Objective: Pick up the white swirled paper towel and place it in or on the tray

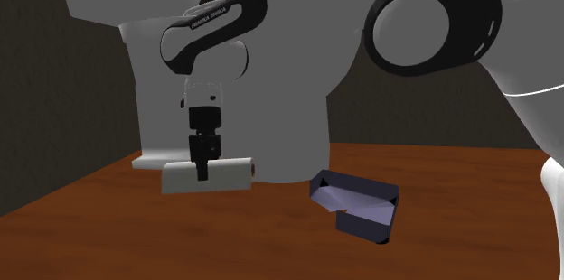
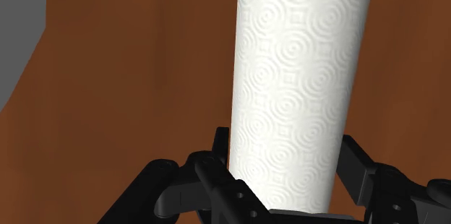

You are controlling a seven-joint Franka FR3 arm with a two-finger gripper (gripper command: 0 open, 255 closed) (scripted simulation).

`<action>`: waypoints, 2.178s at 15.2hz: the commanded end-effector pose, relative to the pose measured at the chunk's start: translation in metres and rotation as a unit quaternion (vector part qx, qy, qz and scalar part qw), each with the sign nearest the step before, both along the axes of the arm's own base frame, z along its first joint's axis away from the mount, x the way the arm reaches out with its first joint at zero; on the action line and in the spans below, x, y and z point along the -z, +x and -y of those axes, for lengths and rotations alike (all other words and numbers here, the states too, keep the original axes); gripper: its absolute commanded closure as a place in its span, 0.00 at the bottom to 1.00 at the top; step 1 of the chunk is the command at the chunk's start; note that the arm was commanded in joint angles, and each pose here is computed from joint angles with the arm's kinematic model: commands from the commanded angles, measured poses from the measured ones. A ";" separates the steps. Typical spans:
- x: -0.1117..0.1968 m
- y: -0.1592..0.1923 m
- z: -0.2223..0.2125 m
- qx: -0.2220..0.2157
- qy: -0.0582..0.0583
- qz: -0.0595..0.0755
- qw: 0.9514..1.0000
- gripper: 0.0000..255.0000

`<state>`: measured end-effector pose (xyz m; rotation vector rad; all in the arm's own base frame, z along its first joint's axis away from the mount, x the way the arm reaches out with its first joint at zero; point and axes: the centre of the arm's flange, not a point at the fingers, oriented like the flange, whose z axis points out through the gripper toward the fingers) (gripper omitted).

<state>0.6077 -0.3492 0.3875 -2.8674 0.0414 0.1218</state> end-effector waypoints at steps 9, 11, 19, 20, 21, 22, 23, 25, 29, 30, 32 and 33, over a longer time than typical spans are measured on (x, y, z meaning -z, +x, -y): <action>-0.059 -0.107 0.004 0.004 -0.028 0.043 0.999 1.00; -0.020 -0.130 -0.061 -0.055 0.123 -0.125 0.983 0.00; -0.092 -0.184 -0.134 -0.030 -0.128 -0.004 0.991 0.00; -0.087 -0.185 -0.134 -0.030 -0.128 -0.004 0.991 0.00; -0.081 -0.185 -0.134 -0.030 -0.128 -0.004 0.991 0.00; -0.076 -0.186 -0.134 -0.030 -0.128 -0.004 0.991 0.00; -0.071 -0.186 -0.134 -0.030 -0.128 -0.004 0.991 0.00; -0.063 -0.187 -0.134 -0.030 -0.128 -0.004 0.991 0.00; -0.063 -0.187 -0.134 -0.030 -0.128 -0.004 0.991 0.00; -0.063 -0.187 -0.134 -0.030 -0.128 -0.004 0.991 0.00; -0.063 -0.187 -0.134 -0.030 -0.128 -0.004 0.991 0.00; -0.063 -0.187 -0.134 -0.030 -0.128 -0.004 0.991 1.00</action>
